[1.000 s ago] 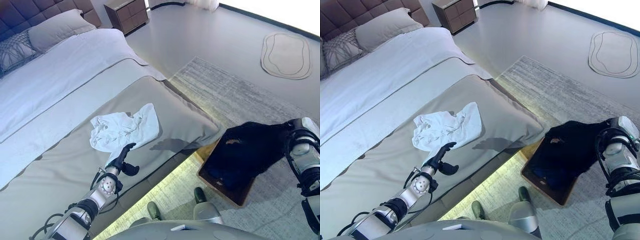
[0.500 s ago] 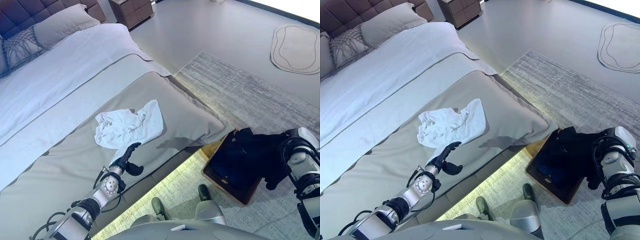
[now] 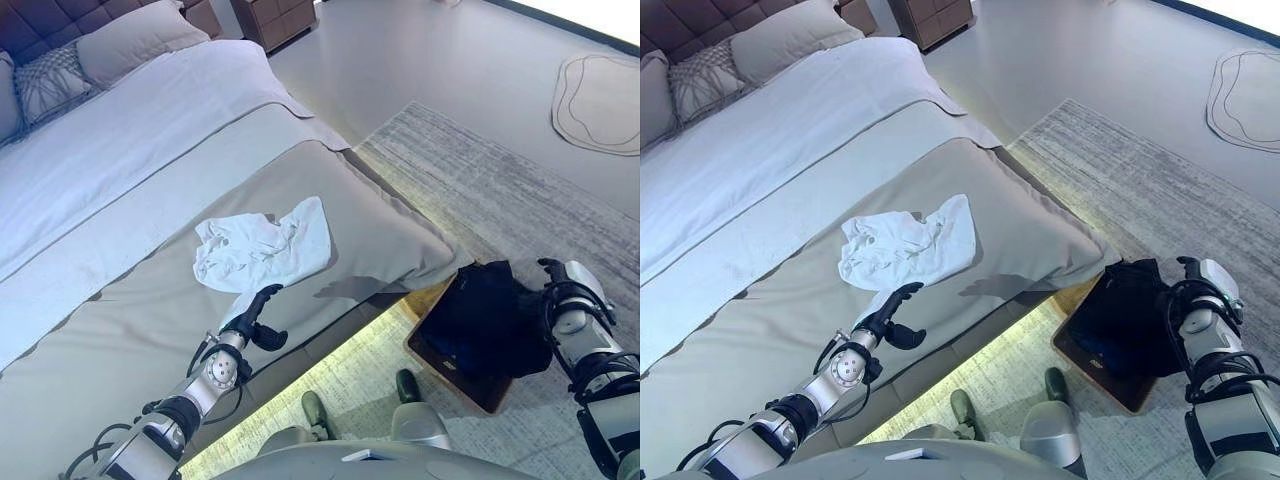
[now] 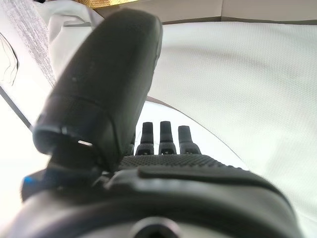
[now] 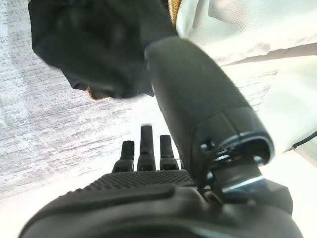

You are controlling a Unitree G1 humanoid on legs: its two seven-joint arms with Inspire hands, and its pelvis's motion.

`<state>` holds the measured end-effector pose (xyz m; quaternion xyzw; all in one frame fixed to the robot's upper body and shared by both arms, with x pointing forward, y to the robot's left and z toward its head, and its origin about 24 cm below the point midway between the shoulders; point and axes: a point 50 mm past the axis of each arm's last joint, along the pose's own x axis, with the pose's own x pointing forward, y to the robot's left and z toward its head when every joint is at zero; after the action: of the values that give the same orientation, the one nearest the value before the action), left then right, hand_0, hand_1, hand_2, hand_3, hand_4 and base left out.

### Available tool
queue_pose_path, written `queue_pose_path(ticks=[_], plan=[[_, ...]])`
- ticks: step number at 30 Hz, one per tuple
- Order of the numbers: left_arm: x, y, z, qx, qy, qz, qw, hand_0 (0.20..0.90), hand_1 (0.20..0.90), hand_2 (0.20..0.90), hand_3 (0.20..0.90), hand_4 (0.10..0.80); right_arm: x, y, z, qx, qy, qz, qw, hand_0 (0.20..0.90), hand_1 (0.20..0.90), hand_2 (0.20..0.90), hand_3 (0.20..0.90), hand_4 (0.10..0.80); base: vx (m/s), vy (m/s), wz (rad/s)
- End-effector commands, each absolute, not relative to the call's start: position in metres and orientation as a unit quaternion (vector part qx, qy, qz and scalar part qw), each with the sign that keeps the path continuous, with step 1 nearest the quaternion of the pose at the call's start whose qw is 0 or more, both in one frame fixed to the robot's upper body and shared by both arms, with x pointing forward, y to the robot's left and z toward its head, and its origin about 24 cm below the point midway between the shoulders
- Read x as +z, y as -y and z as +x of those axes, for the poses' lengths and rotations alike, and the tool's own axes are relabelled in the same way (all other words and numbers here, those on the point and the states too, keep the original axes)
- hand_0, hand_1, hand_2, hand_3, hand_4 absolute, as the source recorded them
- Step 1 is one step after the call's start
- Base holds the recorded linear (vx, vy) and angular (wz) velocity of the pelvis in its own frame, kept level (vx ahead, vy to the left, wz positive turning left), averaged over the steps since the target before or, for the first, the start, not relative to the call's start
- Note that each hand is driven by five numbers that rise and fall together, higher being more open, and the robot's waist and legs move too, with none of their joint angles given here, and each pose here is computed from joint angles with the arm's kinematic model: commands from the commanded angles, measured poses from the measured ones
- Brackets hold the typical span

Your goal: Pick up the clothes from the bed and place them into the basket

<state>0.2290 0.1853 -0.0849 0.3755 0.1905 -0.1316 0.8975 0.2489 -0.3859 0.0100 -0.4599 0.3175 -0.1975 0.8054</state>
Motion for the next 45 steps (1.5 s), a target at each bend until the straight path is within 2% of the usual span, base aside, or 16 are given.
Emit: queue_pose_path(ticks=[1, 7, 15, 21, 25, 33, 37, 45], plan=[[-0.061, -0.192, 0.257, -0.098, -0.127, 0.385, 0.909, 0.900, 0.900, 0.900, 0.900, 0.800, 0.018, 0.384, 0.259, -0.209, -0.305, -0.469, 0.802, 0.900, 0.900, 0.900, 0.900, 0.800, 0.000, 0.000, 0.00], [-0.062, -0.194, 0.255, -0.090, -0.127, 0.389, 0.908, 0.900, 0.900, 0.900, 0.900, 0.800, 0.007, 0.386, 0.250, -0.208, -0.334, -0.461, 0.795, 0.900, 0.900, 0.900, 0.900, 0.800, 0.005, -0.003, 0.05], [-0.061, -0.200, 0.255, -0.072, -0.134, 0.384, 0.911, 0.900, 0.900, 0.900, 0.900, 0.800, 0.051, 0.360, 0.291, -0.213, -0.190, -0.483, 0.828, 0.900, 0.900, 0.900, 0.900, 0.800, -0.001, -0.009, 0.06], [-0.060, -0.204, 0.255, -0.041, -0.137, 0.379, 0.914, 0.900, 0.900, 0.900, 0.900, 0.800, 0.110, 0.326, 0.323, -0.216, -0.035, -0.496, 0.841, 0.900, 0.900, 0.900, 0.900, 0.800, 0.005, -0.004, 0.05], [-0.060, -0.203, 0.256, -0.046, -0.143, 0.381, 0.912, 0.900, 0.900, 0.900, 0.900, 0.800, 0.146, 0.311, 0.339, -0.228, 0.037, -0.512, 0.827, 0.900, 0.900, 0.900, 0.900, 0.800, 0.030, -0.046, 0.18], [-0.047, -0.196, 0.264, -0.073, -0.115, 0.371, 0.919, 0.900, 0.900, 0.900, 0.900, 0.800, 0.202, 0.304, 0.366, -0.234, 0.038, -0.550, 0.801, 0.900, 0.900, 0.900, 0.900, 0.800, 0.012, -0.007, 0.25], [-0.034, -0.198, 0.268, -0.070, -0.078, 0.365, 0.925, 0.900, 0.900, 0.900, 0.900, 0.800, 0.235, 0.276, 0.384, -0.227, 0.078, -0.558, 0.795, 0.900, 0.900, 0.900, 0.900, 0.800, 0.025, 0.044, 0.28], [-0.004, -0.186, 0.279, -0.075, 0.019, 0.370, 0.926, 0.900, 0.900, 0.900, 0.900, 0.800, 0.279, 0.242, 0.397, -0.246, 0.153, -0.554, 0.781, 0.900, 0.900, 0.900, 0.900, 0.800, -0.060, 0.080, 0.39]])
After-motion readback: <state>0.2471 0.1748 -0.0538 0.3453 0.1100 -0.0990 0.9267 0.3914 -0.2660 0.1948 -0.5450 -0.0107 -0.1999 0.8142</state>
